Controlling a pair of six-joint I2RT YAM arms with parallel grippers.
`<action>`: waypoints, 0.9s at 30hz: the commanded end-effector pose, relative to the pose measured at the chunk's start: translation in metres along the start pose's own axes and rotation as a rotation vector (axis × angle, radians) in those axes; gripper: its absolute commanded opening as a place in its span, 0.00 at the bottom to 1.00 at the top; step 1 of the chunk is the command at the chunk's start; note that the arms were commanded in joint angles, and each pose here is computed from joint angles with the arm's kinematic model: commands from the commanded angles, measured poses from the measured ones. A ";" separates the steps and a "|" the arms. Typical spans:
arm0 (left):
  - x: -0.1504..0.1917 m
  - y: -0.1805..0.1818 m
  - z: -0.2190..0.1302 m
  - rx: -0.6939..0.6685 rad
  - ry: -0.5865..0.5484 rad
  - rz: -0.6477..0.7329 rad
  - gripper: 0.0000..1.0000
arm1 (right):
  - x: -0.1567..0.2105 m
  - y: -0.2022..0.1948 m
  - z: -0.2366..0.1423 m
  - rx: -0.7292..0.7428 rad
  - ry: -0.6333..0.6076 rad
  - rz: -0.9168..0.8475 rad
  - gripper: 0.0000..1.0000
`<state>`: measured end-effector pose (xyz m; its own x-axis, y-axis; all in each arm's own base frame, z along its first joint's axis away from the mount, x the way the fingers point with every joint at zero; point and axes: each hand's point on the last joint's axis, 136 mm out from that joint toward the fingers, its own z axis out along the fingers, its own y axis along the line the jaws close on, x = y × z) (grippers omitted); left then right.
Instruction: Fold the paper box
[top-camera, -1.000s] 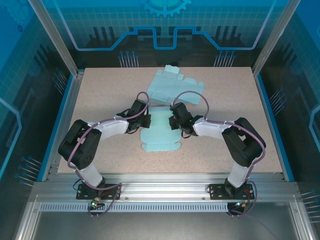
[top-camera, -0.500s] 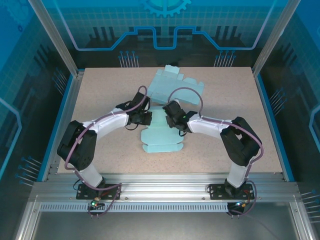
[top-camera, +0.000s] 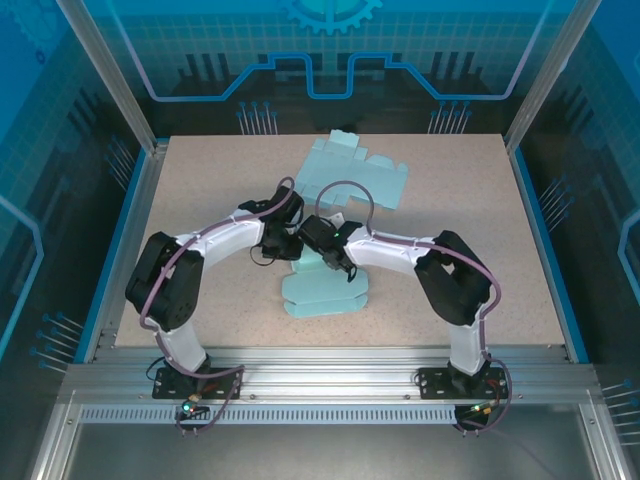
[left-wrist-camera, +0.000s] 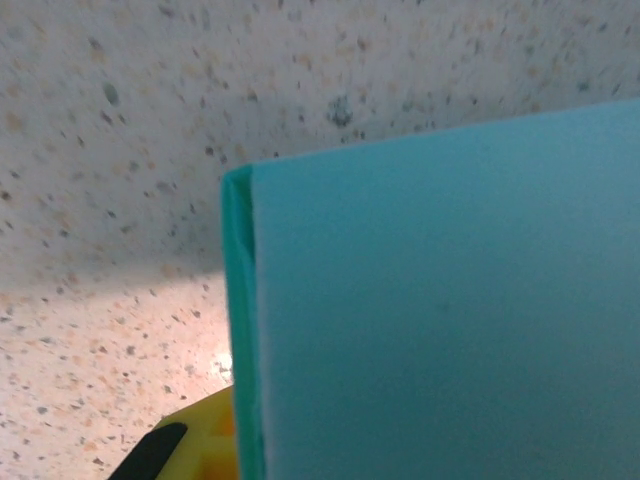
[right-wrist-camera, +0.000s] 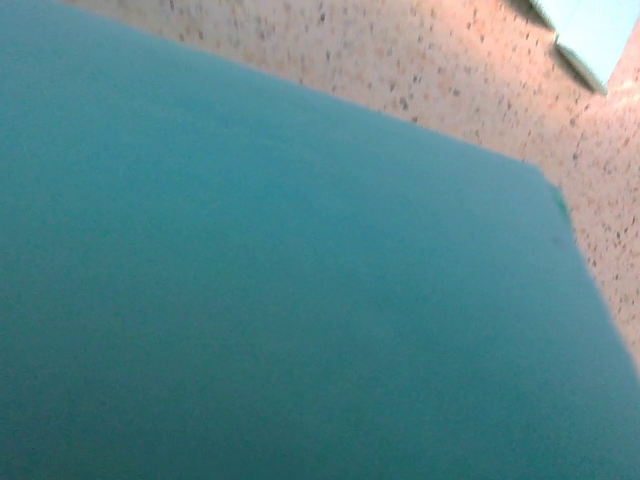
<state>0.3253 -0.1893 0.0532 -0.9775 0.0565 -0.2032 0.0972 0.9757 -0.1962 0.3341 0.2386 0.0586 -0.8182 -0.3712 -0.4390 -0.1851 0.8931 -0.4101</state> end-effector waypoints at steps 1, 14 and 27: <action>0.034 -0.006 -0.002 0.032 0.144 0.028 0.00 | 0.037 -0.027 0.011 0.194 0.114 -0.180 0.21; -0.007 -0.016 0.001 0.056 -0.003 -0.026 0.14 | 0.041 -0.005 0.034 0.100 0.151 -0.136 0.07; -0.038 0.007 -0.006 -0.072 -0.205 -0.054 0.21 | 0.043 0.015 0.021 -0.158 0.280 -0.098 0.03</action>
<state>0.3437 -0.1874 0.0515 -0.9603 -0.0156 -0.2785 0.0335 0.9847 -0.1708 0.3459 0.2437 0.0454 -0.8756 -0.2786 -0.3946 -0.1737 0.9439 -0.2809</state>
